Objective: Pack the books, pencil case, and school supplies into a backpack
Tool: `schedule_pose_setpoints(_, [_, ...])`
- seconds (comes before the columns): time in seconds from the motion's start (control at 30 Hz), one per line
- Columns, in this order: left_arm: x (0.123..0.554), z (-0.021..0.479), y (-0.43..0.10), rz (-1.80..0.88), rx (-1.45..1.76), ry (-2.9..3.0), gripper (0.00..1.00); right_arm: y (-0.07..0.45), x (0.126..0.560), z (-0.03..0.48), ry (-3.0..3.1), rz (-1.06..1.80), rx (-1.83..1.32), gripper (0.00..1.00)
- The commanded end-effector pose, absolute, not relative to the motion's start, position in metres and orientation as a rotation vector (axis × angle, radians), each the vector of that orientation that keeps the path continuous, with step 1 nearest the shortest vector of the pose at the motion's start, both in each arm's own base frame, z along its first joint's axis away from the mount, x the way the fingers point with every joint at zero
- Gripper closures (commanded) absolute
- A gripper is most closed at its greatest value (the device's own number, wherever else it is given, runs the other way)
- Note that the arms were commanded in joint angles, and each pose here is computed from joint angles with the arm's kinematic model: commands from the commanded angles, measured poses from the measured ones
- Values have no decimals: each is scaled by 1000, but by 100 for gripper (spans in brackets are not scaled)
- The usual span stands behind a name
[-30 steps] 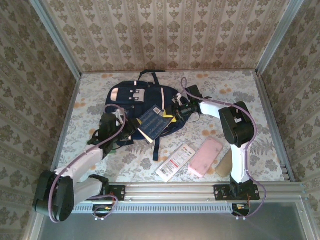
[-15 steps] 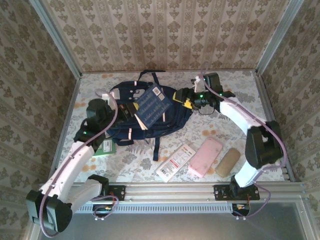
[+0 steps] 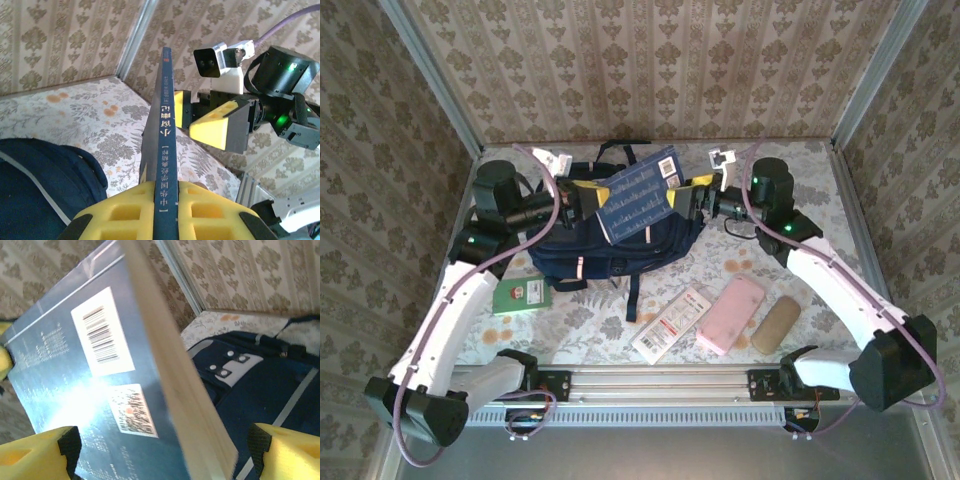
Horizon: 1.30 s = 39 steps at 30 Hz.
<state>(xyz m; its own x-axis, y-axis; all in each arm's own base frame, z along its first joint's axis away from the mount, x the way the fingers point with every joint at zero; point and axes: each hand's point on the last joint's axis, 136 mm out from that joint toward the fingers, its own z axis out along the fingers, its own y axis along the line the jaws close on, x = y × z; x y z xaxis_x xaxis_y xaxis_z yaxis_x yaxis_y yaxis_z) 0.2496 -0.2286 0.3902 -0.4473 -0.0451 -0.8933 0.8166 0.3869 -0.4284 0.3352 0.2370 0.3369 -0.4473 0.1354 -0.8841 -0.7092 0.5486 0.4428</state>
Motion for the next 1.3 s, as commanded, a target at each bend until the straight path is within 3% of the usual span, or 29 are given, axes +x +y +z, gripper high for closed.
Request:
schedule_pose_setpoints(0.0, [233, 412, -237, -1211, 849, 1597, 100, 232, 339, 353, 1695, 869, -570, 10])
schedule_pose_setpoints(0.13, [216, 417, -242, -1253, 952, 1519, 100, 223, 341, 356, 1668, 758, -585, 9])
schedule_pose_setpoints(0.23, [205, 420, -242, -1242, 1007, 1470, 100, 225, 319, 367, 1545, 767, -679, 9])
schedule_pose_setpoints(0.5, [187, 423, -243, -1267, 1073, 1401, 100, 244, 268, 374, 1414, 953, -917, 11])
schedule_pose_setpoints(0.73, [186, 420, -242, -1259, 1074, 1401, 100, 261, 249, 382, 1407, 1233, -1004, 38])
schedule_pose_setpoints(0.93, [188, 411, -240, -1237, 1060, 1429, 100, 259, 249, 383, 1389, 1267, -973, 69])
schedule_pose_setpoints(1.0, [191, 408, -240, -1235, 1051, 1437, 100, 257, 254, 381, 1396, 1249, -929, 74])
schedule_pose_setpoints(1.1, [200, 404, -240, -1234, 1023, 1461, 100, 254, 259, 380, 1382, 1236, -864, 100])
schedule_pose_setpoints(1.23, [211, 401, -241, -1232, 984, 1492, 100, 247, 268, 376, 1405, 1195, -780, 100])
schedule_pose_setpoints(1.27, [218, 399, -240, -1214, 955, 1519, 81, 244, 273, 376, 1420, 1178, -735, 100])
